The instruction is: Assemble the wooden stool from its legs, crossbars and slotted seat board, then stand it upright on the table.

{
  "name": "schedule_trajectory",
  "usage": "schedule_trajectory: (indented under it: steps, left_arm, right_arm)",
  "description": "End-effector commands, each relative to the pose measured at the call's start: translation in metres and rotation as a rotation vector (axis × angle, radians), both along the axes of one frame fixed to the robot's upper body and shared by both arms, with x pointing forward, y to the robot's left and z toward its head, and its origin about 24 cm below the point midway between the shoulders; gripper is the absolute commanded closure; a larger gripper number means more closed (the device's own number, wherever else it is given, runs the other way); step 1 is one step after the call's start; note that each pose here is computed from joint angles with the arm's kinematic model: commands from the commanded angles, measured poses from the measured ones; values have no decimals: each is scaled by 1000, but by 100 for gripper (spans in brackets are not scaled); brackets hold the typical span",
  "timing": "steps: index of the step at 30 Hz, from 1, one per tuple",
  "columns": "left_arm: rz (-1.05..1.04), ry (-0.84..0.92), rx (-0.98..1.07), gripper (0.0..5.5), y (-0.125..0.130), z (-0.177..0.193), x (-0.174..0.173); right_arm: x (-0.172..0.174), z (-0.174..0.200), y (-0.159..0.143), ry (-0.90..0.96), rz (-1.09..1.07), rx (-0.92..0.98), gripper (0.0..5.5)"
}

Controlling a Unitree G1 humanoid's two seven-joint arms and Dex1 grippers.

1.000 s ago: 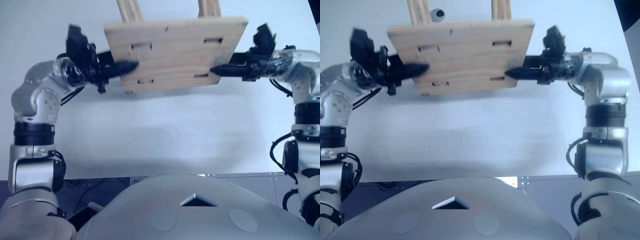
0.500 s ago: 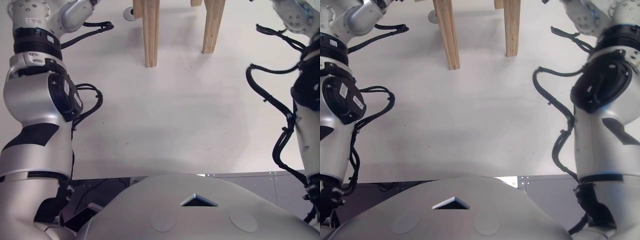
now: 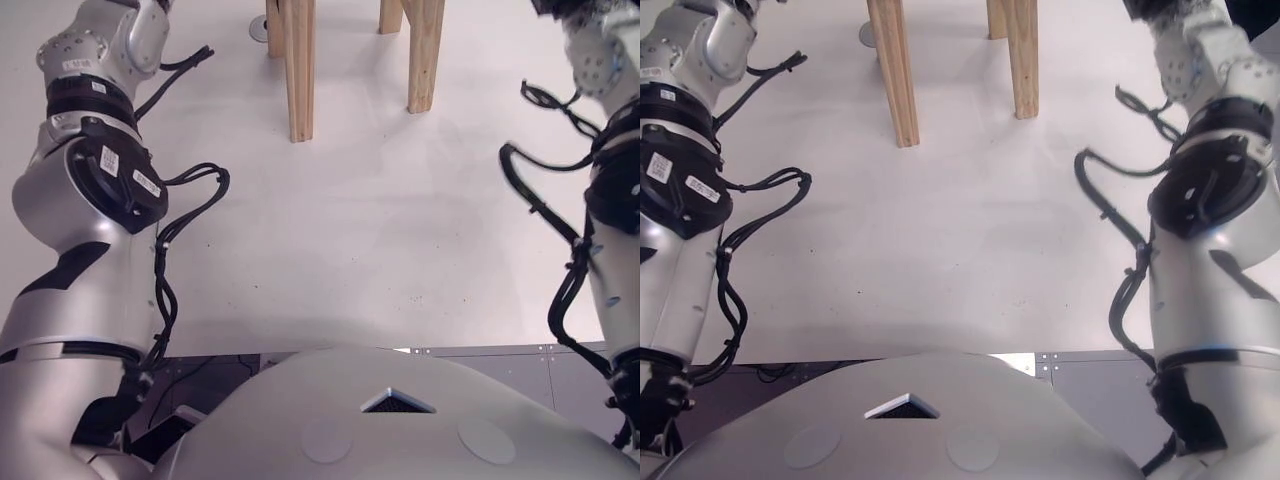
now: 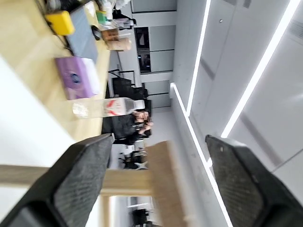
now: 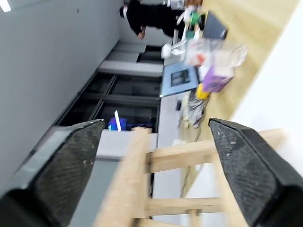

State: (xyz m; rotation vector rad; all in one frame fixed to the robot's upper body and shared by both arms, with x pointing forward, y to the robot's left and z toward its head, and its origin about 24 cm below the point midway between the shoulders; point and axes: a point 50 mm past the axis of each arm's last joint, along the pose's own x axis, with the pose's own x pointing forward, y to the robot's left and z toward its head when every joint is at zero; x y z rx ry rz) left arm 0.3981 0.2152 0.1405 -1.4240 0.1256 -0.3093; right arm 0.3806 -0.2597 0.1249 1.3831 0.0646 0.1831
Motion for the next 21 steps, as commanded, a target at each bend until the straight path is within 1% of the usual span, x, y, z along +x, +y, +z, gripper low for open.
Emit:
schedule_trajectory:
  steps: [1,2,3,4,5,7,8,9,10,11,13,14,16,19,21]
  left_arm:
    - [342,100,567,193,42,-60,-24]
    - [408,38,755,193,44,-69,-32]
    - [428,-19,921,193,42,-76,-41]
    - [448,-43,1029,193,38,-86,-49]
    - [481,-36,1104,193,32,-96,-58]
    - [535,-24,1213,193,19,-109,-67]
    - [551,-40,1262,193,9,-112,-70]
    - [569,-44,1283,193,2,-114,-72]
    - [596,-5,1298,193,-5,-119,-73]
    - [606,10,1314,193,-14,-121,-74]
    - [591,-8,1320,193,-30,-124,-74]
    - [584,-33,1304,193,-40,-123,-74]
    - [496,-98,1257,193,-59,-126,-75]
    - [409,-43,1193,193,-73,-135,-76]
    - [338,-73,1118,193,-83,-140,-80]
  right_arm:
    - [-36,-62,12,-106,-151,-271,131]
    - [-45,-72,22,-136,-165,-349,131]
    - [-52,-77,33,-164,-178,-432,131]
    - [-57,-78,43,-210,-195,-493,131]
    - [-63,-79,51,-250,-203,-531,131]
    - [-70,-80,57,-297,-227,-619,131]
    - [-73,-84,56,-275,-256,-715,131]
    - [-75,-89,55,-240,-284,-795,131]
    - [-77,-96,53,-179,-323,-871,131]
    - [-79,-101,51,-135,-343,-922,131]
    - [-82,-108,54,-102,-334,-994,131]
    - [-81,-109,56,-101,-315,-1020,131]
    - [-77,-107,53,-104,-312,-1042,131]
    - [-73,-102,46,-103,-341,-1057,131]
    - [-72,-101,42,-94,-360,-1089,131]
